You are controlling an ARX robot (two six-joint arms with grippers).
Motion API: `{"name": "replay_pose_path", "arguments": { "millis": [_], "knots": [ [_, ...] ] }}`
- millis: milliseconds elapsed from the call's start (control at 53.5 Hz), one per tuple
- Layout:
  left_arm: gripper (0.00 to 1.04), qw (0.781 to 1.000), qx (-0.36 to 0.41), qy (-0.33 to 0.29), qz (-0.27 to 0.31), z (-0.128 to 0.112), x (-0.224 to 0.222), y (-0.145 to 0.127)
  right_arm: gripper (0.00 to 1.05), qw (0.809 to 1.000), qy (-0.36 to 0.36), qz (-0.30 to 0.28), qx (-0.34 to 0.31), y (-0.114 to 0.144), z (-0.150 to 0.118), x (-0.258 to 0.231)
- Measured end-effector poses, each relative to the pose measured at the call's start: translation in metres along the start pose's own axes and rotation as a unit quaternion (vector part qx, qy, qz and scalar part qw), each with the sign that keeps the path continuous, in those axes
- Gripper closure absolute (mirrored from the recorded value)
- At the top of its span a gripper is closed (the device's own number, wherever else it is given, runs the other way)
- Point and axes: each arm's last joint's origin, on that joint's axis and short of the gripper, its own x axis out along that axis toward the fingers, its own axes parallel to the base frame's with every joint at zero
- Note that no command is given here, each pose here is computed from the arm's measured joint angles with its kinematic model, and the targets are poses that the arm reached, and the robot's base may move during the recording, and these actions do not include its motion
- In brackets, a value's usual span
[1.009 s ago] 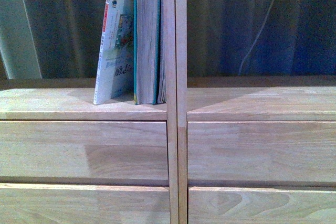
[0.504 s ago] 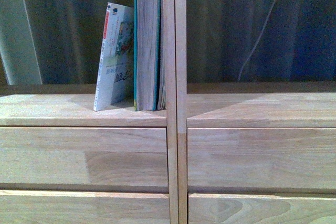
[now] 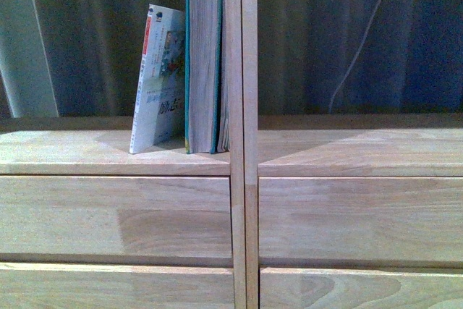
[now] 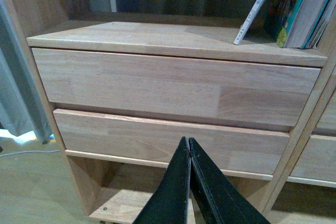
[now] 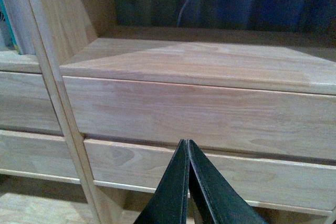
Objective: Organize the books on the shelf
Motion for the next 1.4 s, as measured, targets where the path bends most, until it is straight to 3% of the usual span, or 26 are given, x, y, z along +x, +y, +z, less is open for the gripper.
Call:
{"name": "replay_pose_path", "arguments": {
  "millis": [504, 859, 1289, 1345, 1401],
  "knots": [
    [1.02, 1.0, 0.0, -0.001, 0.0, -0.02, 0.0, 0.0, 1.02, 1.0, -0.003, 0.0, 0.0, 0.0, -0.02, -0.012],
    [1.02, 1.0, 0.001, -0.004, 0.0, -0.019, 0.0, 0.0, 1.02, 1.0, 0.006, 0.0, 0.001, 0.0, -0.034, -0.023],
    [1.02, 1.0, 0.001, -0.004, 0.0, -0.019, 0.0, 0.0, 1.02, 1.0, -0.008, 0.0, 0.001, 0.0, -0.032, -0.027],
    [0.96, 1.0, 0.0, -0.004, 0.0, -0.019, 0.0, 0.0, 0.99, 1.0, -0.008, 0.0, 0.001, 0.0, -0.032, -0.027],
    [0.85, 1.0, 0.0, -0.004, 0.0, -0.019, 0.0, 0.0, 0.89, 1.0, -0.008, 0.0, 0.001, 0.0, -0.032, -0.027]
  ]
}}
